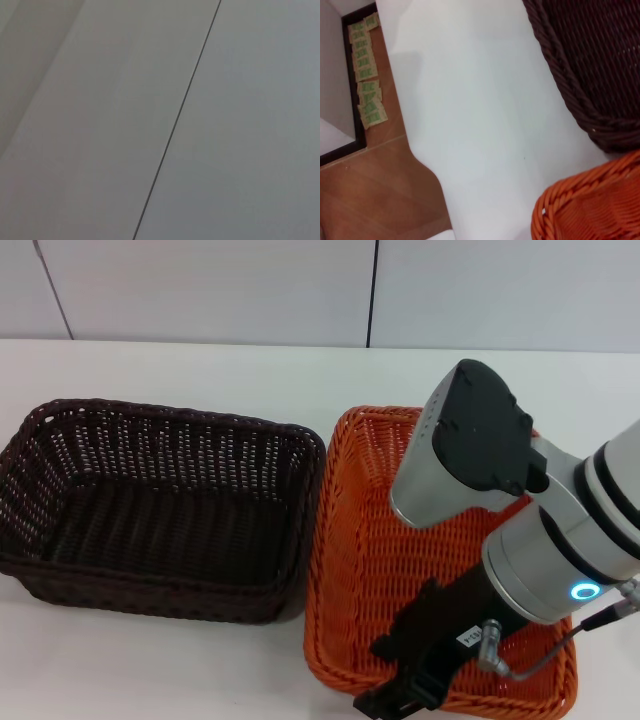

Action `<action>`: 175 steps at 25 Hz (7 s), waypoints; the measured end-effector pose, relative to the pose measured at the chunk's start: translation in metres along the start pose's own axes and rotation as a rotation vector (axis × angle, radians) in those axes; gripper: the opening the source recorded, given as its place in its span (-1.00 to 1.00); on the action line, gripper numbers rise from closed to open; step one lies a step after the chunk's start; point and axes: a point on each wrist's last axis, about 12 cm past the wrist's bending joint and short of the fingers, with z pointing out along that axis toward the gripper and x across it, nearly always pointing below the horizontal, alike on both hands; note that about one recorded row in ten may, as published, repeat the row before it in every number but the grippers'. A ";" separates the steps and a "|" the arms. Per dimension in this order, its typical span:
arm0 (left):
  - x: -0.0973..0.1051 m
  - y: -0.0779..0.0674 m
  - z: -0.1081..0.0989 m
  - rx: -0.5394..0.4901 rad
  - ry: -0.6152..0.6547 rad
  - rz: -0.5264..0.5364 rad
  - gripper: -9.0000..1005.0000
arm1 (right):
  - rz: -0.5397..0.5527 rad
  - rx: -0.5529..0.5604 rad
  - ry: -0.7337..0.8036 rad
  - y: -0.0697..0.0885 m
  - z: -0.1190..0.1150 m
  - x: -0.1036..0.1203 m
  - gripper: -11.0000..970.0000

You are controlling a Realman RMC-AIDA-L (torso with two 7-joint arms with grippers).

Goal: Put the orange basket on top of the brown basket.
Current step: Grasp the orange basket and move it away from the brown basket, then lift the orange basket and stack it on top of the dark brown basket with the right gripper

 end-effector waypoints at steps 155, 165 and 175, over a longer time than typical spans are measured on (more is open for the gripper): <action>0.001 -0.005 -0.005 -0.052 -0.144 -0.143 0.30 | -1.462 0.238 -0.153 -0.006 -0.058 -0.118 -0.73; -0.005 -0.007 -0.008 -0.023 -0.202 -0.124 0.30 | -1.533 0.217 0.013 -0.008 -0.032 -0.117 -0.73; -0.002 -0.011 -0.010 -0.012 -0.210 -0.122 0.29 | -1.505 0.279 0.073 -0.003 -0.019 -0.112 -0.67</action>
